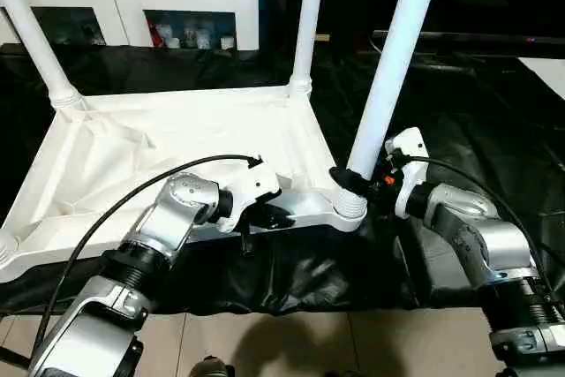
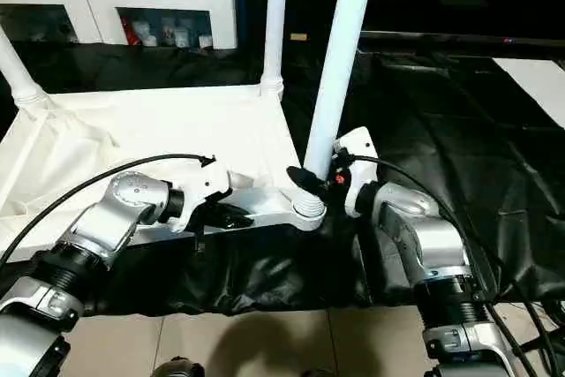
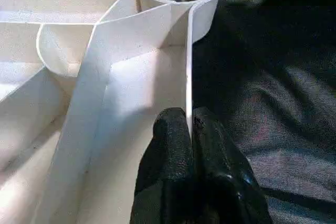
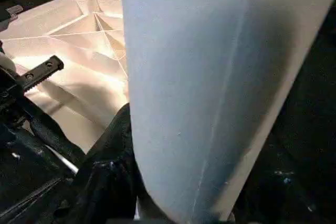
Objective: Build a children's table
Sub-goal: Insert table leg to table base
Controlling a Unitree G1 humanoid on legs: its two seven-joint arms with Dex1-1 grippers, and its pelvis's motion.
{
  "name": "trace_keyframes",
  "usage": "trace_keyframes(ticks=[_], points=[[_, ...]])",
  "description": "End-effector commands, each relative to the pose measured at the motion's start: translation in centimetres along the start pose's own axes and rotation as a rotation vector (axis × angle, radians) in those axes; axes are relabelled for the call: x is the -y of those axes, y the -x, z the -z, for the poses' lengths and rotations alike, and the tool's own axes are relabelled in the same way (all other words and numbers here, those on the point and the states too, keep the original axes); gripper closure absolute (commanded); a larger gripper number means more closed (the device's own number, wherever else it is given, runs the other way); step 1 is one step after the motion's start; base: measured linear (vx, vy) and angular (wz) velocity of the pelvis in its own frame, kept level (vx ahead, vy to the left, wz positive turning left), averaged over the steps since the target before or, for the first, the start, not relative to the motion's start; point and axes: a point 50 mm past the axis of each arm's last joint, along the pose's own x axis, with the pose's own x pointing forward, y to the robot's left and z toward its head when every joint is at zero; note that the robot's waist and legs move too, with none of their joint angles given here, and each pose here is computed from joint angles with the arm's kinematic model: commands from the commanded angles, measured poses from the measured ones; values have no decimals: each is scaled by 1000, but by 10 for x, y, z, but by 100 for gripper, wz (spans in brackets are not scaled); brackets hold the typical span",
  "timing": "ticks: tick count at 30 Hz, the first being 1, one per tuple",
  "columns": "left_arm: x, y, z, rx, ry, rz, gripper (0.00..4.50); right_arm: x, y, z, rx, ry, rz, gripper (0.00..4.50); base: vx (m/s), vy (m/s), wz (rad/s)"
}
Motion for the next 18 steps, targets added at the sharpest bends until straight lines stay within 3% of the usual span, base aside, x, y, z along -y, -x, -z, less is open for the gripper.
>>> trace_keyframes(ticks=[1,10,18], points=[[4,-4,-20,106,-33,41,450,7,6,13,-26,-52,41,262,0,0,0],[1,-4,-24,134,-17,-4,450,8,21,40,19,-150,102,262,0,0,0],[-1,-4,-25,138,-9,-31,450,0,27,53,75,-177,158,262,0,0,0]])
